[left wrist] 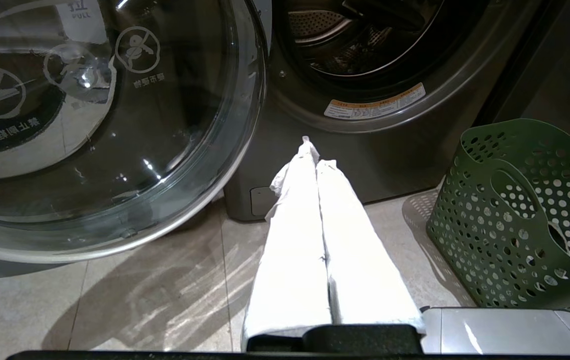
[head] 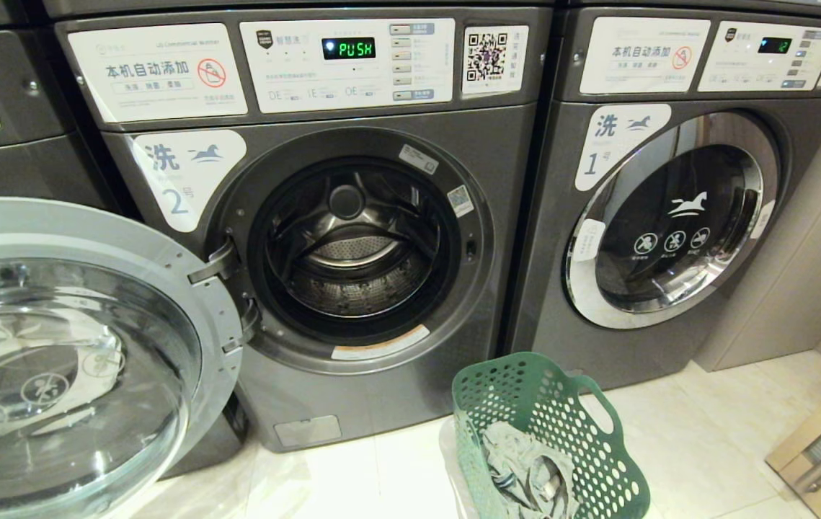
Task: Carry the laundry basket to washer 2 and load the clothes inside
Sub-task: Place the clothes into the washing machine
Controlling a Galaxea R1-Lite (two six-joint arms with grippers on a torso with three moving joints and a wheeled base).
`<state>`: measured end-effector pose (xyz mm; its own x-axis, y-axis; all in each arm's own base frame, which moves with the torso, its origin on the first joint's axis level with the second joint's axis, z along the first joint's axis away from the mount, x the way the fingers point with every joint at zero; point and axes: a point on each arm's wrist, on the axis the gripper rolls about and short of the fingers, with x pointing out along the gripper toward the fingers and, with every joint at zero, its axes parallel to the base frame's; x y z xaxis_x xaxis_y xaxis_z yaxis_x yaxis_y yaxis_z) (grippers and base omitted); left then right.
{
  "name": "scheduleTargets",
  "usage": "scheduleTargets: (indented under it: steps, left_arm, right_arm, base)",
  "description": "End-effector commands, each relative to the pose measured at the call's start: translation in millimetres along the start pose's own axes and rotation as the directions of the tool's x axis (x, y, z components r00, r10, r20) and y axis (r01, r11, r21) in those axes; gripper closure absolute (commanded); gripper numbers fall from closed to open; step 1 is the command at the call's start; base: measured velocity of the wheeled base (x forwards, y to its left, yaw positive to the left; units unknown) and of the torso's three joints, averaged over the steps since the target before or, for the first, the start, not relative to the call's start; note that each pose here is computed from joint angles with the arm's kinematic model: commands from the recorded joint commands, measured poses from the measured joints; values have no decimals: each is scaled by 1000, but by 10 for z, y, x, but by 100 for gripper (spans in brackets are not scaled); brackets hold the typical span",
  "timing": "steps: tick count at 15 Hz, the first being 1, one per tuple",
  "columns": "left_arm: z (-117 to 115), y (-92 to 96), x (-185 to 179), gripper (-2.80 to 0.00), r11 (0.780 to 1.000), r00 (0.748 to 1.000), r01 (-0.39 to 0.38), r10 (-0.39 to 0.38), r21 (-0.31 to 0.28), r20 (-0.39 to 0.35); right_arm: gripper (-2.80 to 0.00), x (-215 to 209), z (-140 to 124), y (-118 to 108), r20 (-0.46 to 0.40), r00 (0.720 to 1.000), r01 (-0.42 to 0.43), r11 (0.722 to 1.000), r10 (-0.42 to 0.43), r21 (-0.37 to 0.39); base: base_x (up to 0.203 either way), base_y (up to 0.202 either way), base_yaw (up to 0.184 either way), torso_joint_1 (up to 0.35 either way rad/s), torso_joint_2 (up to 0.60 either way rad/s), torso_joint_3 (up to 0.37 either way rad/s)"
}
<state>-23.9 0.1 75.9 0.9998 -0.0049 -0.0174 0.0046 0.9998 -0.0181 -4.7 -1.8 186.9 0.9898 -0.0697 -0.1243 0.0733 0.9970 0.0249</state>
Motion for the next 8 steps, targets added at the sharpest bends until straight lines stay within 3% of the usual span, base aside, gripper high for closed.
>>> scheduleTargets:
  steps: [1,3,5,8]
  left_arm:
    - [2,0,-1,0,1000,1000,1,-1,0,1]
    - [4,0,0,0,1000,1000,0,0,-2,5]
    - [3,0,2,0,1000,1000,0,0,-2,7]
    - [4,1,2,0,1000,1000,-3,3,-3,8]
  right_arm:
    - [0,678,253,57,-271,962,33,999,-35,-12]
    - [0,1123,231,86,-429,901,62,998,-65,-22]
    - [0,1505,84,109,-566,820,92,996,-85,-16]
    - [0,2058,-218,141,-684,723,130,992,-100,-8]
  base:
    - [0,0,0,0,0,0]
    - [0,0,0,0,0,0]
    - [0,0,0,0,0,0]
    - [0,0,0,0,0,0]
